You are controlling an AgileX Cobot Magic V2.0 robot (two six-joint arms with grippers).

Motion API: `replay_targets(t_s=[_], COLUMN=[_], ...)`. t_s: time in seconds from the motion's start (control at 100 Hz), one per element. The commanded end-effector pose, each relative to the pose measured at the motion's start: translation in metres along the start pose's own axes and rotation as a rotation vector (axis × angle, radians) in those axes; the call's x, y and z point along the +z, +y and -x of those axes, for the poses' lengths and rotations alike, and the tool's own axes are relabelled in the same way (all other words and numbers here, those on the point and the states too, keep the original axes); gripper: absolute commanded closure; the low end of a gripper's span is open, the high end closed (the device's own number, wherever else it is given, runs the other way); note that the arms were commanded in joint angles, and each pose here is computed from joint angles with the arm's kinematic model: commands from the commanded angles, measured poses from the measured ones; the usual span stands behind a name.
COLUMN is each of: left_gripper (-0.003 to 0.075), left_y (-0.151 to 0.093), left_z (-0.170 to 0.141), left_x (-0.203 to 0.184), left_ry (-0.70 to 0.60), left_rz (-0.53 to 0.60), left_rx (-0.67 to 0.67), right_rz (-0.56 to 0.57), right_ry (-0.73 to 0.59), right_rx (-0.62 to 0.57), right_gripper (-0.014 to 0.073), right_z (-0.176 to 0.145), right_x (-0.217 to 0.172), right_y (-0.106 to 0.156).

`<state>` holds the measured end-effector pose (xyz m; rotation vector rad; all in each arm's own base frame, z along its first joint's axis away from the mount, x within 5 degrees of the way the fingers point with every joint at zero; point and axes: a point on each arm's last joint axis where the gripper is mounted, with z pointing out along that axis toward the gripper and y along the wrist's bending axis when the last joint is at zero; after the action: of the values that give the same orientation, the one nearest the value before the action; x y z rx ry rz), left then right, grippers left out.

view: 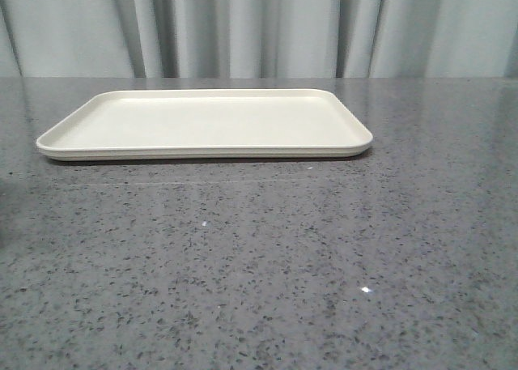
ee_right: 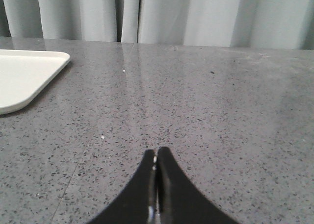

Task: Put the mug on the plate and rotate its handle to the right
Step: 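Move the left gripper down over the white mug's rim, then grasp the white mug's rim with the left gripper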

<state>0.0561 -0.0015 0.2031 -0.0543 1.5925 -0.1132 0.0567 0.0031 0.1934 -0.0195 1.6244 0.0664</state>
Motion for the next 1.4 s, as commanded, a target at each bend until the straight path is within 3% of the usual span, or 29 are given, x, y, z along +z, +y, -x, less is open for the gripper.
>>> replay_targets(t_s=[0.0,0.22,0.34,0.43,0.6,0.96,1.18,1.39], left_gripper=[0.0740,0.0740,0.0740,0.0740,0.0740,0.0740,0.0740,0.0740], left_y=[-0.002,-0.002,-0.003,-0.005,-0.007,-0.016,-0.025,-0.034], left_z=[0.006,0.009,0.024,0.038,0.069,0.132,0.170,0.185], left_x=[-0.002,-0.003,-0.007,-0.011,-0.017,-0.006,0.003,0.013], left_ry=[-0.102,-0.112,-0.121,-0.114,-0.102,0.294,0.429,0.505], left_rz=[-0.021,-0.024,-0.028,-0.024,-0.016,0.045,0.017,-0.048], left_rx=[-0.008,-0.034,-0.107,-0.118,-0.119,-0.178,-0.218,-0.228], right_rz=[0.005,0.010,0.014,0.015,0.013,0.016,0.025,0.027], right_ry=[-0.103,-0.225,-0.338,-0.351,-0.237,-0.036,0.141,0.254], right_rx=[-0.009,-0.009,-0.008,-0.002,0.018,0.029,0.044,0.048], right_gripper=[0.0661,0.0661,0.0661,0.0661,0.0661,0.0661,0.0661,0.0661], right_z=[0.008,0.019,0.030,0.037,0.055,0.126,0.161,0.185], right_x=[-0.002,-0.004,-0.007,-0.009,-0.014,-0.031,-0.024,-0.010], right_y=[0.000,0.001,0.001,0.001,0.002,0.005,0.008,0.009])
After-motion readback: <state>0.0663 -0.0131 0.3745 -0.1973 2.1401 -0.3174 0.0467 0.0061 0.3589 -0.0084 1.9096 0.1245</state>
